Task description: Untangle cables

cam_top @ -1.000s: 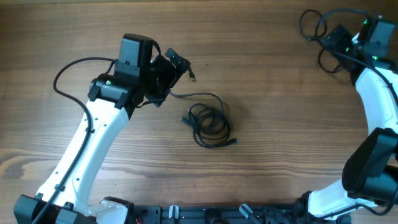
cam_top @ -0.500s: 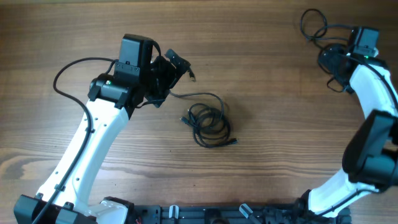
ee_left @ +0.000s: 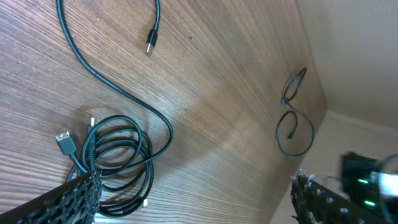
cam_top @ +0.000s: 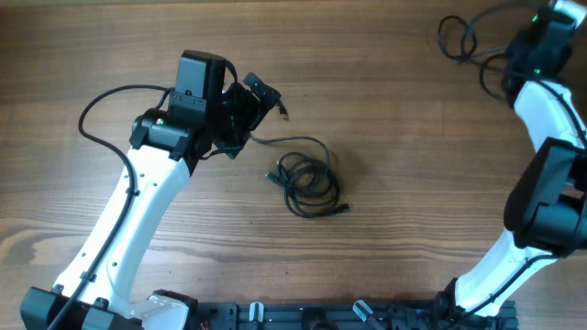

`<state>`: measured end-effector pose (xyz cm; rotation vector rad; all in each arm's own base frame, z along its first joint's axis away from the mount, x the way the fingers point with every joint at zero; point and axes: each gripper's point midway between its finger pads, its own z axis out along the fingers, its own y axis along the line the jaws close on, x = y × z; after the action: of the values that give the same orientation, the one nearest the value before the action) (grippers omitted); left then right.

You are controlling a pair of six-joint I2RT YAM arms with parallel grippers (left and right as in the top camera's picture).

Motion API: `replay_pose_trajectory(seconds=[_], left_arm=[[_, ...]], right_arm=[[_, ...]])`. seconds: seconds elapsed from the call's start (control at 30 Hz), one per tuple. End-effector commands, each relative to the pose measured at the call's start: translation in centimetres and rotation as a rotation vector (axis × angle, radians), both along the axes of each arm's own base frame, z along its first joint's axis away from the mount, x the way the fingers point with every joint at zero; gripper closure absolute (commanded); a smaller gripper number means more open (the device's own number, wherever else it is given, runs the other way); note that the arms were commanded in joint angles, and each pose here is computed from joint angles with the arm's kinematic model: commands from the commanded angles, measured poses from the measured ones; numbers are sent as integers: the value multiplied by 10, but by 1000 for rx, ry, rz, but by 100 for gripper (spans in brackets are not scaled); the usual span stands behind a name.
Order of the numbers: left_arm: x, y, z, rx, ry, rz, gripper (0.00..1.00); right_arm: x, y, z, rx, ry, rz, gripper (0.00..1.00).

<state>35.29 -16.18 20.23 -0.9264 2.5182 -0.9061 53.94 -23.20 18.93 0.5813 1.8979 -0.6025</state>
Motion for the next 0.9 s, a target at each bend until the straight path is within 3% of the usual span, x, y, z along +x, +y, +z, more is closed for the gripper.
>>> replay_pose_trajectory(seconds=[0.0,0.03,0.1,0.17,0.27,0.33,0.4,0.53,0.57,0.6,0.67,0.7,0.77,0.87], left_arm=[[2,1,-1,21,-12,-7,0],[2,1,-1,21,-12,-7,0],[2,1,-1,21,-12,-7,0],[2,1,-1,21,-11,-7,0],[0,2,-3,24,1,-7,0],[-1,2,-4,25,4,-8,0],[-1,2,-4,25,3,-7,0],[-1,2,-4,26,3,-7,0],[-1,2,-4,25,3,-7,0],[-1,2,-4,26,4,-7,0],[-1,3,-4,28,1,-10,0],[0,4,-4,45,-8,-14,0],[2,9,-6,67,-11,0,0],[2,9,-6,68,-12,2,0]], right_arm=[[-6,-11,47,-94,-17,-40,78],[-14,-10,28,-25,19,-64,55],[-29,-7,-10,164,55,-104,40],[-35,23,-52,397,168,62,27],[-64,21,-99,481,308,27,19],[-77,20,-123,510,367,3,19],[-83,20,-138,521,392,-4,26],[-91,22,-177,546,450,-16,27],[-89,21,-181,545,448,-17,32],[-83,19,-187,537,430,-13,43],[-68,11,-182,501,364,-5,75],[-55,6,-169,467,305,13,96],[-22,-8,-117,325,207,95,96],[14,-34,22,106,-8,106,96]])
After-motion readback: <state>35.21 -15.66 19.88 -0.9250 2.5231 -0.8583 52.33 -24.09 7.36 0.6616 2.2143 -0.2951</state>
